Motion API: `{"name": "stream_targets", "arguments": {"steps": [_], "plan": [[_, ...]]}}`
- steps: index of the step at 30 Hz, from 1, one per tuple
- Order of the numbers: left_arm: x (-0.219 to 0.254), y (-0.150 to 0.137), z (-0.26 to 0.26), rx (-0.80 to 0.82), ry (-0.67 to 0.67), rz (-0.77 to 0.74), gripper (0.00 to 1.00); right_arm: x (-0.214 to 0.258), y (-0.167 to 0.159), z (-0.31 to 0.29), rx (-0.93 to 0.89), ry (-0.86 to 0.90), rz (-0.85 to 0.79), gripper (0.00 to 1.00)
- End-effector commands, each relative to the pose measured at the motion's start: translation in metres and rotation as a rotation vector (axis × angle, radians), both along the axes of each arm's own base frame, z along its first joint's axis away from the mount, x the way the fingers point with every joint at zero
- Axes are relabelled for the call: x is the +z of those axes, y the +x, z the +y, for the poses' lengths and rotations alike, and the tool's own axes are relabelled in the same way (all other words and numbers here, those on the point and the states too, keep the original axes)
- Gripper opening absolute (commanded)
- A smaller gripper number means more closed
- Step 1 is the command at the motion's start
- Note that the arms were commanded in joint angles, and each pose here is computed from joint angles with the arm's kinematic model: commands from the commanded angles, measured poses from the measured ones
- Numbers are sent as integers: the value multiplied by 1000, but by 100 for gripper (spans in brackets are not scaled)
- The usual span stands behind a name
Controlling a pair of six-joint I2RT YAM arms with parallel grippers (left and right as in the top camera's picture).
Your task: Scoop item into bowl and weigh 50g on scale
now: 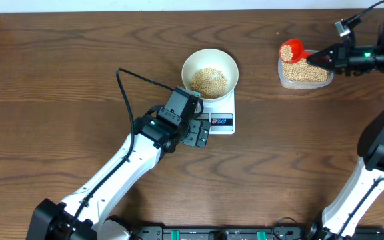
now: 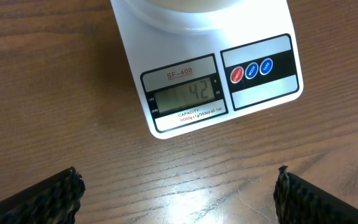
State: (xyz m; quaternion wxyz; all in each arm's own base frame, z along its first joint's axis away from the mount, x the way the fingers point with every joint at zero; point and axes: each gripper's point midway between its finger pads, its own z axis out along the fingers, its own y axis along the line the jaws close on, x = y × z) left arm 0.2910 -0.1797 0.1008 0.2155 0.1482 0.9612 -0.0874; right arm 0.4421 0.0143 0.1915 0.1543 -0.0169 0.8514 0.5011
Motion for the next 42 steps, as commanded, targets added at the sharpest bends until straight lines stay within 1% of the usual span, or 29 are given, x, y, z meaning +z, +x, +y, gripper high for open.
{"name": "stream_targets", "arguments": {"steps": [1, 15, 22, 28, 31, 34, 42], "plan": [[0, 0, 4, 3, 11, -8, 100, 25, -2, 23, 45, 45, -74, 1], [0, 0, 4, 4, 11, -8, 100, 28, -6, 88, 186, 62, -102, 1], [0, 0, 4, 4, 11, -8, 100, 26, -7, 131, 271, 47, -139, 1], [0, 0, 4, 4, 11, -8, 100, 14, -2, 160, 300, -38, -137, 1], [0, 0, 4, 4, 11, -8, 100, 9, -6, 174, 334, -72, -144, 1], [0, 0, 4, 4, 11, -8, 100, -2, -11, 184, 362, -149, -140, 1], [0, 0, 4, 3, 11, -8, 100, -14, -19, 203, 423, -241, -166, 1]]}}
